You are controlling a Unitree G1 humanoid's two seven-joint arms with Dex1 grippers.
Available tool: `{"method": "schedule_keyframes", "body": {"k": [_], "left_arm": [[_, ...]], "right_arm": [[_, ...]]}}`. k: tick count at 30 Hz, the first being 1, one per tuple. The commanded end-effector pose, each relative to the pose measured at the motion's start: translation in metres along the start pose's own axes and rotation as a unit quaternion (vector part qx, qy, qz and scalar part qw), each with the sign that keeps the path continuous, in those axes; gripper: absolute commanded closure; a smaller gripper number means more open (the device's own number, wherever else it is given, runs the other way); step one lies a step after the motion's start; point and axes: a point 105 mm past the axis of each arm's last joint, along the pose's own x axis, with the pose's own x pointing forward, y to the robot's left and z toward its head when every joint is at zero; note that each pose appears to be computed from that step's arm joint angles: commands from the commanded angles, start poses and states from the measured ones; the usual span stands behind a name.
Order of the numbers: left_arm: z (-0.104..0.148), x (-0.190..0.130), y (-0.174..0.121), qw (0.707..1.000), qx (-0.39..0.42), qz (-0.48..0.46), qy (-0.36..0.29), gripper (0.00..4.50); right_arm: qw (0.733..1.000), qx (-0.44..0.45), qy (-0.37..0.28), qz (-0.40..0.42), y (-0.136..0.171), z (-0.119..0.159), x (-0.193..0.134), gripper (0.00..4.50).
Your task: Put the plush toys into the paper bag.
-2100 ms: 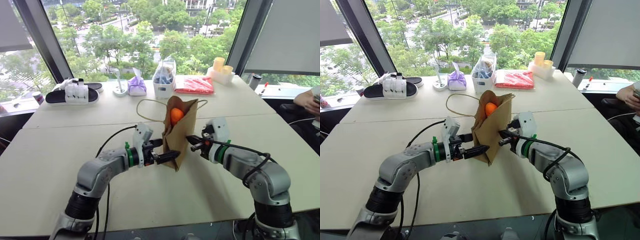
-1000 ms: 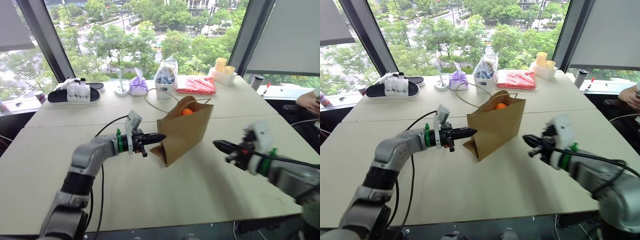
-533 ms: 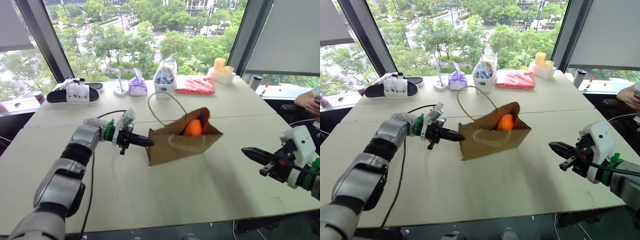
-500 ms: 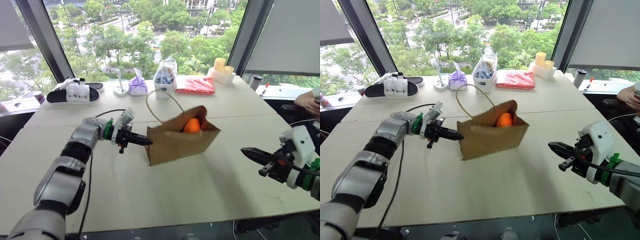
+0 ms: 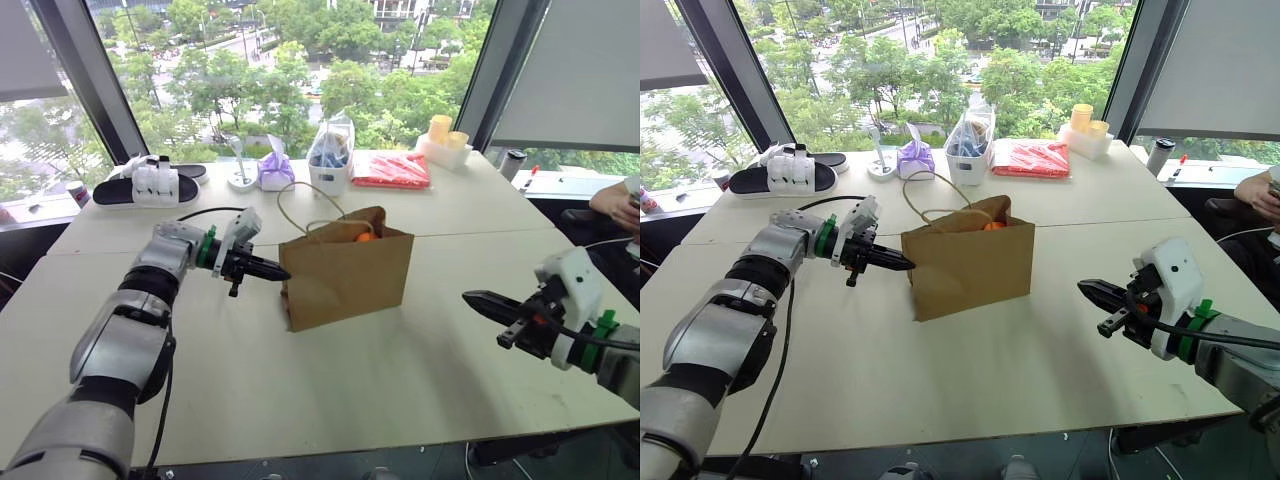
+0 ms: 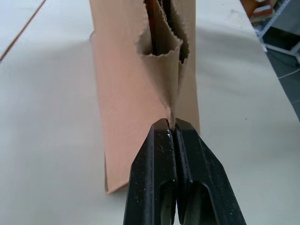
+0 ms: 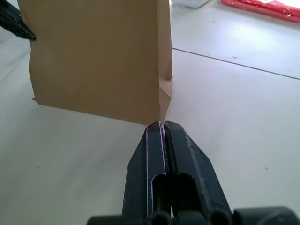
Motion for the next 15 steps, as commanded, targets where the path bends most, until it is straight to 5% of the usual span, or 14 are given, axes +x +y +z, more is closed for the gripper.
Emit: {"method": "schedule_keyframes", "body": {"k": [1, 8, 15], "left_arm": [[0.003, -0.008, 0.001, 1.000, -0.001, 0.013, -0.013, 3.58], [-0.006, -0.027, -0.011, 0.999, -0.018, 0.042, -0.030, 0.23], [-0.009, -0.044, -0.059, 0.993, -0.031, 0.099, -0.058, 0.06]], "right_arm": [[1.000, -0.026, -0.002, 0.006, 0.002, 0.004, 0.003, 4.50], [0.997, -0.059, 0.023, 0.049, 0.014, -0.002, 0.017, 4.50], [0.988, -0.092, 0.048, 0.113, 0.019, -0.008, 0.022, 4.50]]}}
